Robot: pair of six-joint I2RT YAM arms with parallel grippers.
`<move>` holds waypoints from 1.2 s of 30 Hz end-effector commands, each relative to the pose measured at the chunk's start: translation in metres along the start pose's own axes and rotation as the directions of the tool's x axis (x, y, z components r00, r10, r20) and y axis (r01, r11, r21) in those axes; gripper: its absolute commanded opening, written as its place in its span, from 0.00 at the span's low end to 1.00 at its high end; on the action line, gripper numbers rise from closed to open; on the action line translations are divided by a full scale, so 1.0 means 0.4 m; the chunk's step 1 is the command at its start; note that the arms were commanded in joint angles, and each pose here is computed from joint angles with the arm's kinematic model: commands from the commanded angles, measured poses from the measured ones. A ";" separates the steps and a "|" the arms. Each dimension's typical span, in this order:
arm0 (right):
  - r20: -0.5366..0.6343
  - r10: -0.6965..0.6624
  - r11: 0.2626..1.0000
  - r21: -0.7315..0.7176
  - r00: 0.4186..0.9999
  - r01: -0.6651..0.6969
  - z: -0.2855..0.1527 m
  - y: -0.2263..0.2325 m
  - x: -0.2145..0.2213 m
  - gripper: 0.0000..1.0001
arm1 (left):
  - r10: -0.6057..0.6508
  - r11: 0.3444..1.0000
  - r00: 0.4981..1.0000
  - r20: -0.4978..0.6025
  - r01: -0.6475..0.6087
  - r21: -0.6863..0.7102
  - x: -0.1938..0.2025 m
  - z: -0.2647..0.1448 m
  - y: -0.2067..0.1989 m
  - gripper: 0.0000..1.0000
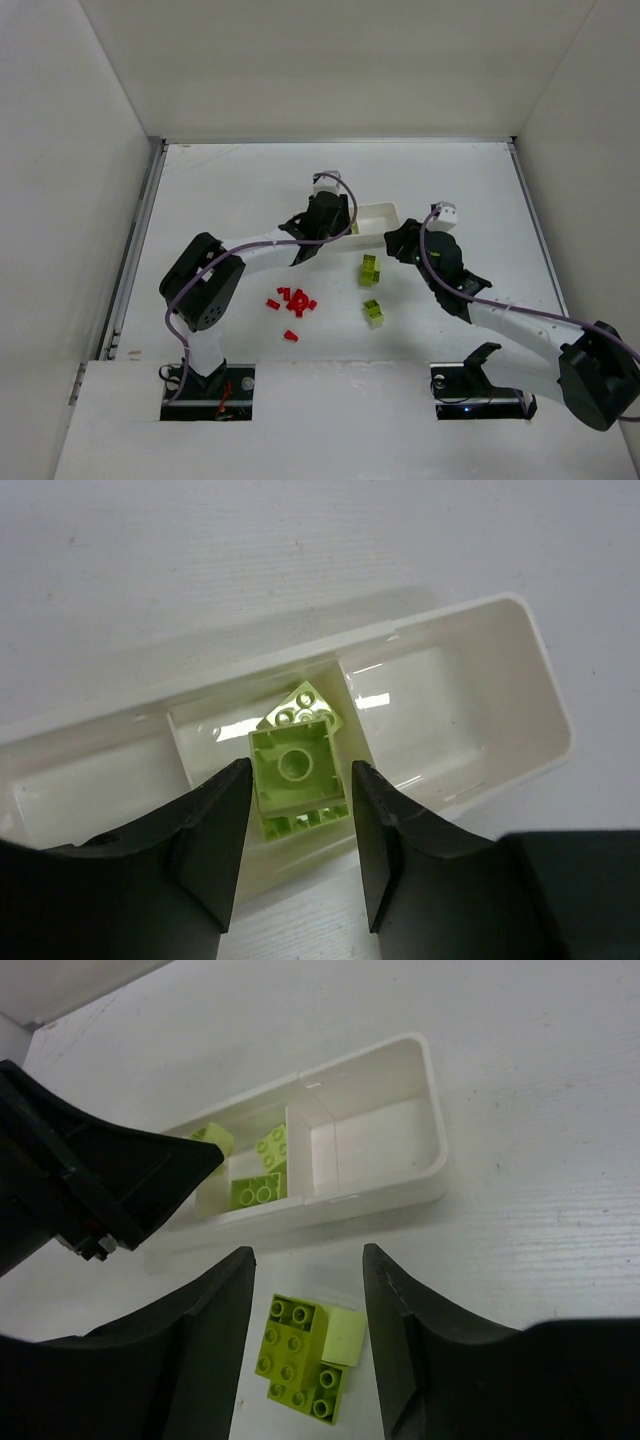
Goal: Sort the legos into containers by color
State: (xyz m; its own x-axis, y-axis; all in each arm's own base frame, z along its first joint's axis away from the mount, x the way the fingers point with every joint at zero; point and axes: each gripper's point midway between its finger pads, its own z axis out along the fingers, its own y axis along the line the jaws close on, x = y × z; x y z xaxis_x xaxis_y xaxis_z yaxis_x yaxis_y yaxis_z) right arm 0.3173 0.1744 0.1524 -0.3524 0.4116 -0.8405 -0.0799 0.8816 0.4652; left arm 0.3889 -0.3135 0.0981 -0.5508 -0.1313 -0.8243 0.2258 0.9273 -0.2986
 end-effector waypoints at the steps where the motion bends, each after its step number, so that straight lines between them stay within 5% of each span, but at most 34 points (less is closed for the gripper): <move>1: 0.056 -0.015 0.999 -0.031 0.998 0.016 -0.006 0.030 -0.030 0.54 | 0.021 1.000 0.999 0.045 -0.021 0.007 -0.049 0.000 -0.032 0.44; 8: 0.038 -0.062 0.998 -0.016 0.997 0.063 0.005 0.036 -0.011 0.50 | 0.022 1.000 0.997 0.078 -0.023 0.010 -0.083 -0.035 -0.031 0.51; 15: -0.049 -0.119 0.992 -0.042 0.992 0.117 -0.053 0.073 0.064 0.32 | -0.054 0.992 0.992 0.114 0.040 0.116 -0.084 -0.192 -0.044 0.37; 18: -0.107 -0.150 0.987 -0.080 0.983 0.142 -0.133 0.097 0.134 0.38 | -0.083 0.986 0.993 0.089 0.069 0.154 -0.031 -0.258 -0.025 0.36; 23: -0.223 -0.215 0.976 -0.082 0.951 0.202 -0.235 0.085 0.225 0.63 | -0.156 0.973 0.987 0.044 0.146 0.180 0.054 -0.338 0.022 0.35; 36: -0.380 -0.347 0.937 -0.100 0.858 0.335 -0.215 0.101 0.349 0.55 | -0.219 0.947 0.976 0.020 0.208 0.245 0.087 -0.411 0.012 0.35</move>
State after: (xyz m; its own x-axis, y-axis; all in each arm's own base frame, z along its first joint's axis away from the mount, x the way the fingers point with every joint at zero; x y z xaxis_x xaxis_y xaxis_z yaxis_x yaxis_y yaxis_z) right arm 0.1791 0.2269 0.0589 -0.6522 -0.0697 -0.7548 -0.2586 0.9565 0.1351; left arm 0.2453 -0.2553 0.1384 -0.5759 -0.3093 -0.7567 0.2830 0.7930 -0.5395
